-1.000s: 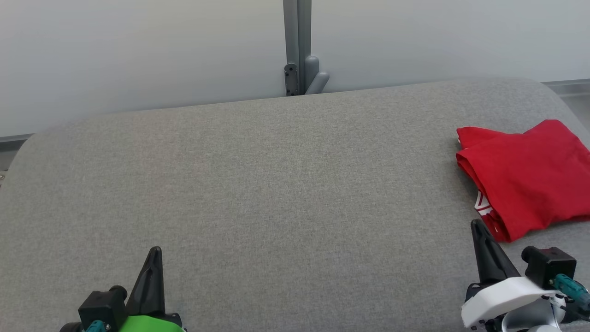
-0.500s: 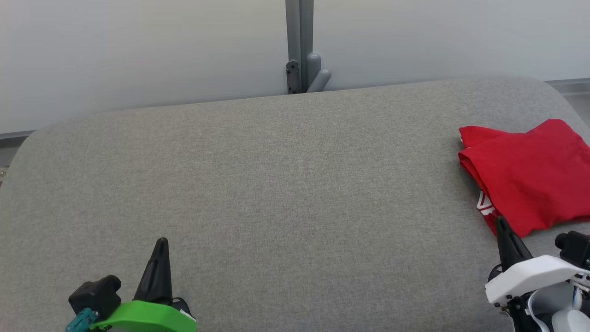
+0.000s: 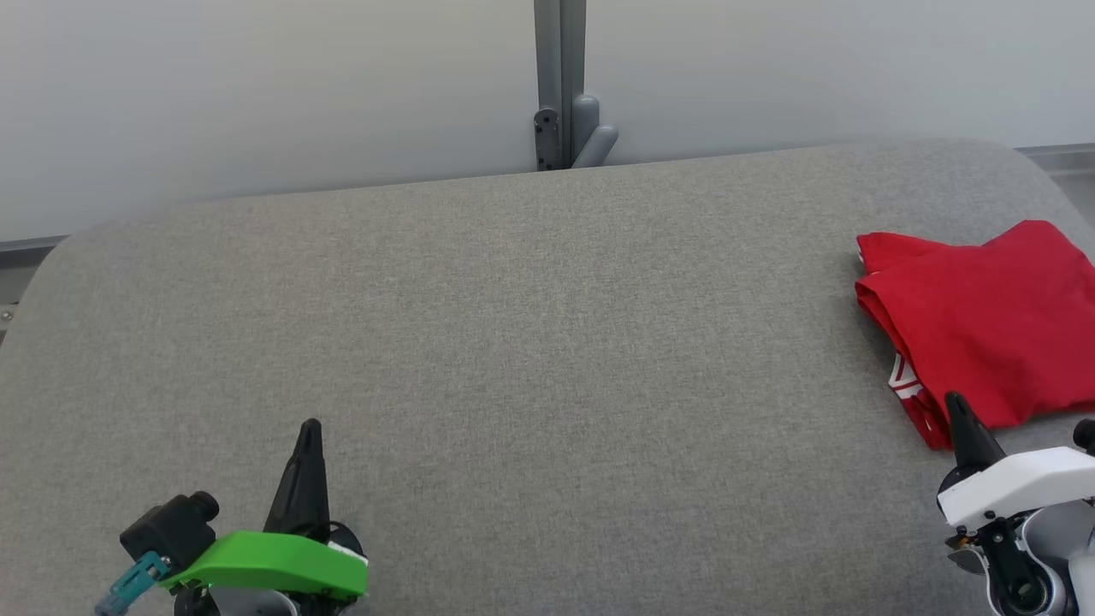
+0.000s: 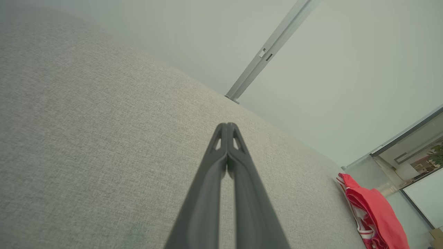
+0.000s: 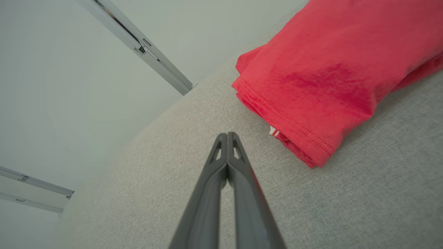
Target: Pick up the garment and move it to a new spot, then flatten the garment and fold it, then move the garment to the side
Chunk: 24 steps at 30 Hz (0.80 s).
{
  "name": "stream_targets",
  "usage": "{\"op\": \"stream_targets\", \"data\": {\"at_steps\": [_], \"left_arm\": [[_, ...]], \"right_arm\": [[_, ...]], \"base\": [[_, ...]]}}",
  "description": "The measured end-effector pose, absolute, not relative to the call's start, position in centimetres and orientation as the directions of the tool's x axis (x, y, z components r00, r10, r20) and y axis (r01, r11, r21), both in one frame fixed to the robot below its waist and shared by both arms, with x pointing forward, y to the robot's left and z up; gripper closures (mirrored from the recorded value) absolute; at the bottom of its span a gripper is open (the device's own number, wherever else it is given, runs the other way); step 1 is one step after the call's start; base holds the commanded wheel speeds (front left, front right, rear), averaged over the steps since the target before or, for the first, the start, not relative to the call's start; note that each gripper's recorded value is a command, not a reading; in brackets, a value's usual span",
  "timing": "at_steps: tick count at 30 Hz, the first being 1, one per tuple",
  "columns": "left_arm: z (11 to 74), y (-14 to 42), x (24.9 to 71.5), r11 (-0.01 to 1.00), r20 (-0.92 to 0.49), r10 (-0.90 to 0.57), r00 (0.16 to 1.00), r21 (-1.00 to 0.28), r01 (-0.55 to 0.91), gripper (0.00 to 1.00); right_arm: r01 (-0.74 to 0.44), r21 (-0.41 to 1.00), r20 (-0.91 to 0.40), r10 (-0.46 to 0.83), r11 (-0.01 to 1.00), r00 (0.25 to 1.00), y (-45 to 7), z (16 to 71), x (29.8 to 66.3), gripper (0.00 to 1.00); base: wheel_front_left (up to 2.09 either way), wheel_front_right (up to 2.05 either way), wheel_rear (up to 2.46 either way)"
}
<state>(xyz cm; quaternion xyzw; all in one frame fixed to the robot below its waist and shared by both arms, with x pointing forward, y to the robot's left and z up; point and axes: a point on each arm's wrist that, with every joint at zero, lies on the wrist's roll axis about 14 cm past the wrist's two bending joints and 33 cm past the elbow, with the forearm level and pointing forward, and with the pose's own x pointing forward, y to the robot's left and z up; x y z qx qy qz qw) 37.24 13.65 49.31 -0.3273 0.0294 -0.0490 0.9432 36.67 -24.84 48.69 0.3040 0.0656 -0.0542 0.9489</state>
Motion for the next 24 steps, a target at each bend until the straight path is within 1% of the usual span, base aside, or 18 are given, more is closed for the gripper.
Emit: {"op": "stream_targets", "data": {"at_steps": [11, 24], "left_arm": [[49.5, 13.3, 38.0, 0.677, -0.019, -0.103, 0.995, -0.734, 0.056, 1.0], [49.7, 12.9, 38.9, 0.556, -0.018, -0.09, 0.996, -0.83, 0.035, 1.0]], "right_arm": [[0.172, 0.686, -0.181, -0.063, 0.707, 0.981, -26.0, 48.5, 37.4, 1.0], [0.186, 0.793, -0.191, -0.053, 0.58, 0.98, -27.0, 48.4, 38.2, 1.0]], "base": [[0.0, 0.0, 0.0], [0.0, 0.0, 0.0]]}}
